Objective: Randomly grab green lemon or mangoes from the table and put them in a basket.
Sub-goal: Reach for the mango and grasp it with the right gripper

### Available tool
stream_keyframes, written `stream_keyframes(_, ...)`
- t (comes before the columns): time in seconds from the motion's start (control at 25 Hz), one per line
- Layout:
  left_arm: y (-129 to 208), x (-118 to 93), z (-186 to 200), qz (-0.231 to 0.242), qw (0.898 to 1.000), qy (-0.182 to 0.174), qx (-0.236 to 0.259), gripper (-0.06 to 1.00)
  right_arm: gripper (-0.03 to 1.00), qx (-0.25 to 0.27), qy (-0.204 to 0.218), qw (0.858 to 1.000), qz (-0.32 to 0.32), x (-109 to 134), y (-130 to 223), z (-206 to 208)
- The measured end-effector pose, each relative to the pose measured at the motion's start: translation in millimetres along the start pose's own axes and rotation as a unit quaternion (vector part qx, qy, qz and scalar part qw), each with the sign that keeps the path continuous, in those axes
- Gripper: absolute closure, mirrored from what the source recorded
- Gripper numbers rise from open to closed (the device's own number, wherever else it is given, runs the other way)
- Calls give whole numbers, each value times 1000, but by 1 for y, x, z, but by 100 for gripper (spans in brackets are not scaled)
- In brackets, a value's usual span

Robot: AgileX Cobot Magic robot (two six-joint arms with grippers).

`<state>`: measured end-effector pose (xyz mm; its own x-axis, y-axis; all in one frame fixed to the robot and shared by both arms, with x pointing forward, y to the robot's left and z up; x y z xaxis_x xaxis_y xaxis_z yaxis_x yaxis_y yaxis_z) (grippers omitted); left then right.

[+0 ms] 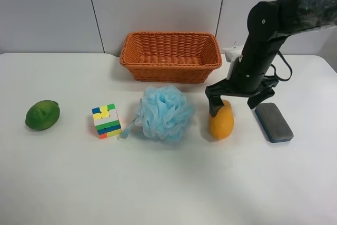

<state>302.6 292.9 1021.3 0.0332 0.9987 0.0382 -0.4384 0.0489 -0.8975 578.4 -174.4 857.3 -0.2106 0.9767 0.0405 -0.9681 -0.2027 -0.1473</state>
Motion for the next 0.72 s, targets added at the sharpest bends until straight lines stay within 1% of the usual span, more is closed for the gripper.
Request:
stream_keyframes(0.24, 0, 0, 0, 0, 1000, 0, 0, -5, -2, 6, -9, 1000, -13, 3, -3, -28)
stream_keyframes(0.4, 0, 0, 0, 0, 1000, 0, 0, -5, -2, 22, -15, 999, -23, 5, 0, -42)
stream_keyframes(0.6, 0, 0, 0, 0, 1000, 0, 0, -5, -2, 28, -16, 999, -27, 6, 2, -47)
stream_keyframes(0.68, 0, 0, 0, 0, 1000, 0, 0, -5, 5, 28, -17, 999, -28, 6, 2, -47)
stream_keyframes(0.72, 0, 0, 0, 0, 1000, 0, 0, -5, 11, 28, -17, 999, -28, 6, 2, -47)
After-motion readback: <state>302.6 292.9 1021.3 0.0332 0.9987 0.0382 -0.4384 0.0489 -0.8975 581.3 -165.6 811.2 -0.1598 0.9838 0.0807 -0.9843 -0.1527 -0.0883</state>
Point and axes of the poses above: a point on each arm's last joint axis where the gripper is mounted, z pointing back along that axis away from the gripper, x along the wrist's bending axis when the last joint is at zero, y = z × x, the point moved 8 cm from there along -z, pointing out along that axis toward the gripper, and after that the axes turned 3 degrees about z, right-handed, at the moved point
